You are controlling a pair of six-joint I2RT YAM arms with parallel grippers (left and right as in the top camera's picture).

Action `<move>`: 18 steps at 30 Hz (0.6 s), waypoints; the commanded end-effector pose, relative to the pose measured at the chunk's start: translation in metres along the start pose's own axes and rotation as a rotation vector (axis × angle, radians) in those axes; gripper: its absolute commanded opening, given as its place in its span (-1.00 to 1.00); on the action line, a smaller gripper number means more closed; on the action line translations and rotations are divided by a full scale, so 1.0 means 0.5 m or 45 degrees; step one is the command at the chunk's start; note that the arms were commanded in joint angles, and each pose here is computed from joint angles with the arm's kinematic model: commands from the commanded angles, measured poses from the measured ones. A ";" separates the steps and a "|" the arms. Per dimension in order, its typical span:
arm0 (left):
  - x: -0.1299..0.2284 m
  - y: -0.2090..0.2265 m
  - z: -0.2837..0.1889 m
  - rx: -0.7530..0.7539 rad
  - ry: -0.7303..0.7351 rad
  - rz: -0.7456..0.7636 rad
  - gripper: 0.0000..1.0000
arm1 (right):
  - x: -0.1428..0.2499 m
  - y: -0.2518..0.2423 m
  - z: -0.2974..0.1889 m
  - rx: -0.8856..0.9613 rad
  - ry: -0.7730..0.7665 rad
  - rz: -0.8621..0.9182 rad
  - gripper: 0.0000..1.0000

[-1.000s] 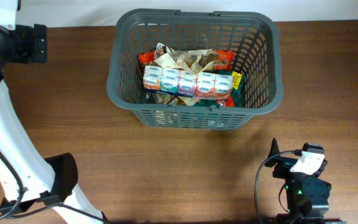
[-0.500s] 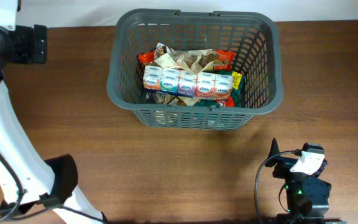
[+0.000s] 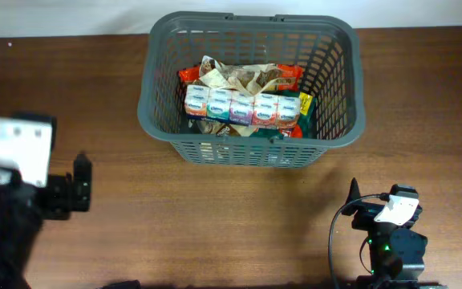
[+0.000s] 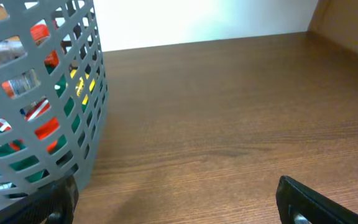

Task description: Pack container

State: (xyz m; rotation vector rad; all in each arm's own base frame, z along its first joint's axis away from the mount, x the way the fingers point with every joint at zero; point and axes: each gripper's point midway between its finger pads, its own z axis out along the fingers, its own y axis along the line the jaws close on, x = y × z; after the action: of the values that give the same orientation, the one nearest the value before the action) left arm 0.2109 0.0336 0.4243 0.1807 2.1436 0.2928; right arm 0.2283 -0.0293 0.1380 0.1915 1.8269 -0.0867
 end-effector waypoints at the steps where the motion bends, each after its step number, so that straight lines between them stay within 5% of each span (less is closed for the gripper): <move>1: 0.045 -0.089 0.042 0.231 -0.128 -0.056 0.99 | 0.001 -0.002 0.001 0.008 -0.008 0.006 0.98; 10: 0.276 -0.185 0.217 0.256 -0.307 -0.316 0.99 | 0.001 -0.002 0.001 0.008 -0.008 0.006 0.98; 18: 0.388 -0.253 0.313 0.304 -0.405 -0.291 0.99 | 0.002 -0.002 0.001 0.008 -0.008 0.006 0.98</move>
State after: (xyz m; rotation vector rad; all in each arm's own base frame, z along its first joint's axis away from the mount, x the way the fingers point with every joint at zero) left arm 0.2316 -0.0131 0.1633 0.1085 1.8806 -0.0822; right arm 0.2286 -0.0297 0.1391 0.1931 1.8198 -0.0876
